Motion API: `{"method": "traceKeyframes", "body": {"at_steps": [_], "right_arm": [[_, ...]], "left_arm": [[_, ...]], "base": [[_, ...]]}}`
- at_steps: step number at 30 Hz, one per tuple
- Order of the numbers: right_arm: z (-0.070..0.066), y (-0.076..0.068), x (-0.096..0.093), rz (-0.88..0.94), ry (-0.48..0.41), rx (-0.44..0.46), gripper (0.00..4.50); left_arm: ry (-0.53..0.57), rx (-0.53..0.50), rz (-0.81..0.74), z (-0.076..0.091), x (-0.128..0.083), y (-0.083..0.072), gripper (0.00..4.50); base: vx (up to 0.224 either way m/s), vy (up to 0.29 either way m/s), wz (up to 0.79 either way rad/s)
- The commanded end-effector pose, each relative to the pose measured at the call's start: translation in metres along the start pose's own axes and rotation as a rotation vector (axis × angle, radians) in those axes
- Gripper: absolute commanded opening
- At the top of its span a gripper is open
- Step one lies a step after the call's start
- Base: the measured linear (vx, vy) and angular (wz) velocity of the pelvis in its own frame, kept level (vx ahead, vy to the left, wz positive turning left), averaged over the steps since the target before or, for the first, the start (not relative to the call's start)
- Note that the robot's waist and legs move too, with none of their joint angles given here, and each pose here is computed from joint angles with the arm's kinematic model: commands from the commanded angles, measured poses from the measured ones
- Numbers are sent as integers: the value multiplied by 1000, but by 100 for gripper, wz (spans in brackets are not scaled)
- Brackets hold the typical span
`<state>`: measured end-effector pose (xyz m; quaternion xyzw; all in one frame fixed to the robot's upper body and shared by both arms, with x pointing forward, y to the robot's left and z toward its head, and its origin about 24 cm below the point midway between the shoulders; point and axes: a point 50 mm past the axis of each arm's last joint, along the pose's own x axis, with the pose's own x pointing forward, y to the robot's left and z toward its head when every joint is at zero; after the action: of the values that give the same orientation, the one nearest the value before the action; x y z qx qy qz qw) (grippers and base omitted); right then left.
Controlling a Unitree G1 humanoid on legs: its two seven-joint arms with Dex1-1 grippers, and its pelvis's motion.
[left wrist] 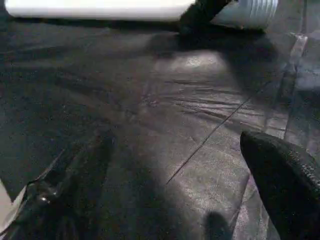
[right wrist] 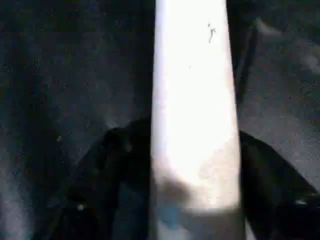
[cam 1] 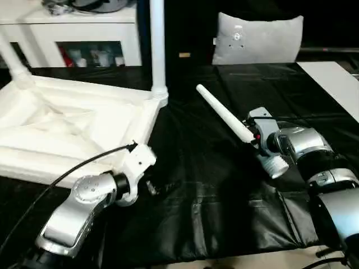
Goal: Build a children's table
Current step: Pick table leg
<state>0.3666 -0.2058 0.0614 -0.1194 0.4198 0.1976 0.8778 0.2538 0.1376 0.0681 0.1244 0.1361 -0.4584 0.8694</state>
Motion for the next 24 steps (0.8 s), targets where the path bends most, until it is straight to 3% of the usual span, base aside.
{"method": "traceKeyframes", "body": {"at_steps": [1,9,15,20,24], "right_arm": [[-5,0,1,14,52,-6,298],[-10,-1,1,36,98,-1,229],[-11,0,2,46,103,-8,197],[-12,1,3,51,107,-12,188],[-12,0,3,50,100,-1,187]], "left_arm": [[1,9,-13,2,3,0,450],[11,8,-12,3,25,14,450],[20,-2,-10,-4,32,17,450],[30,-9,-4,-15,26,22,450],[31,-12,9,-26,7,34,450]], "base": [[0,0,0],[0,0,0],[0,0,0],[0,0,0],[0,0,0]]}}
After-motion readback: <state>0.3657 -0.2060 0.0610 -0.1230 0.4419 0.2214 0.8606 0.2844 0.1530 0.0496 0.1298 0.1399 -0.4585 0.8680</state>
